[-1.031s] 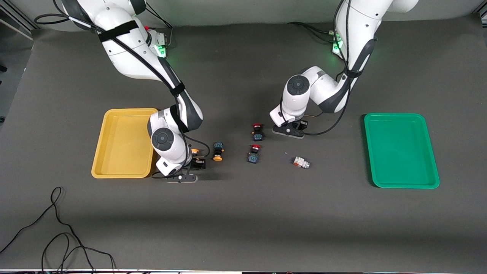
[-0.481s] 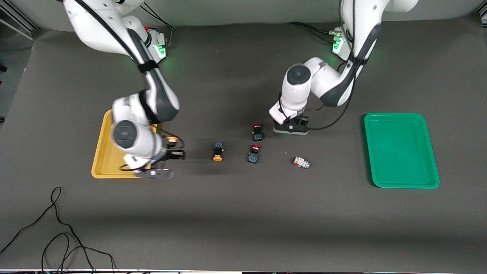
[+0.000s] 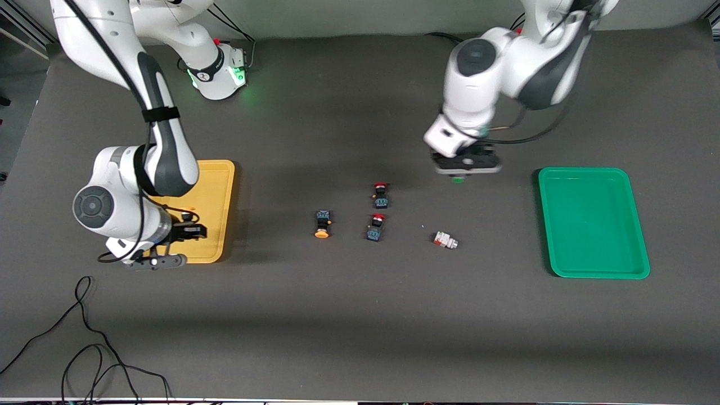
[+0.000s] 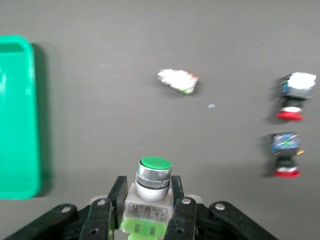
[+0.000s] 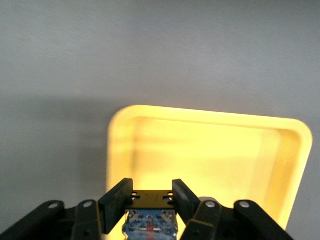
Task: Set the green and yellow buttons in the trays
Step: 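Carry the green switch into the green tray while the right gripper lowers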
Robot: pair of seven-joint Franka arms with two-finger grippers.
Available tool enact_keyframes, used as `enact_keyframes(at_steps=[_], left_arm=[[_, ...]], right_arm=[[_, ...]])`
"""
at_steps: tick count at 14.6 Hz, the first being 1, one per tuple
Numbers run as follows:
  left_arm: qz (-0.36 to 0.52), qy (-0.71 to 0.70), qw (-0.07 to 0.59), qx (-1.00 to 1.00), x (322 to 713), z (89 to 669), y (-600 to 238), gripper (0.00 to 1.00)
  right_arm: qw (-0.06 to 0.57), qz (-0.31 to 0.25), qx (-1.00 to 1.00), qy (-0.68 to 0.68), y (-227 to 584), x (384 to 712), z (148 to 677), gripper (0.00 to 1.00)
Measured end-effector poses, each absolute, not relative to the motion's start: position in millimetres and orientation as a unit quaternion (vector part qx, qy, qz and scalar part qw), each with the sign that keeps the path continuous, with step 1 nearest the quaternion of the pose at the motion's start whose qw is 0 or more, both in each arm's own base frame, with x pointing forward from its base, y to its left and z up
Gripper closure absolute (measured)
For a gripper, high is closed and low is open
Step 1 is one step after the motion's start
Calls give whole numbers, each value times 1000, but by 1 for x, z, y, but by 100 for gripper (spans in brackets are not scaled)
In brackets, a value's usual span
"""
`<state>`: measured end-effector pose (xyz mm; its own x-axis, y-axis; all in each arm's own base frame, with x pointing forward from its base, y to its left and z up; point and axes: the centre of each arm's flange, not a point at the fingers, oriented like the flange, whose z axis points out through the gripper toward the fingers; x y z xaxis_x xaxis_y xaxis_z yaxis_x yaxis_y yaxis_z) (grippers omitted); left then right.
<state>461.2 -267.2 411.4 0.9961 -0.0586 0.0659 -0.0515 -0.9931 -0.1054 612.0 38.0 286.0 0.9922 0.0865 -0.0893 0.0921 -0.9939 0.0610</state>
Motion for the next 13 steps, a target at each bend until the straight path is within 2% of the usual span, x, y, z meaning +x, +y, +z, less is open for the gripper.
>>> enact_keyframes(at_steps=[3,6,8,10,11,13], left_arm=[[9,61,40,-997,507,427,-117,60],[25,83,25,-996,520,415,26,60],[31,75,18,-997,523,388,65,60],[37,66,12,-997,530,337,76,60],[45,61,6,-997,533,305,81,60],[61,40,-4,-997,535,245,92,60]], right_arm=[[38,-25,998,48,17,589,242,59],[24,-22,999,36,28,576,218,59],[22,-21,999,37,34,576,217,58],[21,-21,999,36,33,576,218,48],[21,-20,999,36,33,577,218,48],[21,-20,999,35,33,577,218,41]])
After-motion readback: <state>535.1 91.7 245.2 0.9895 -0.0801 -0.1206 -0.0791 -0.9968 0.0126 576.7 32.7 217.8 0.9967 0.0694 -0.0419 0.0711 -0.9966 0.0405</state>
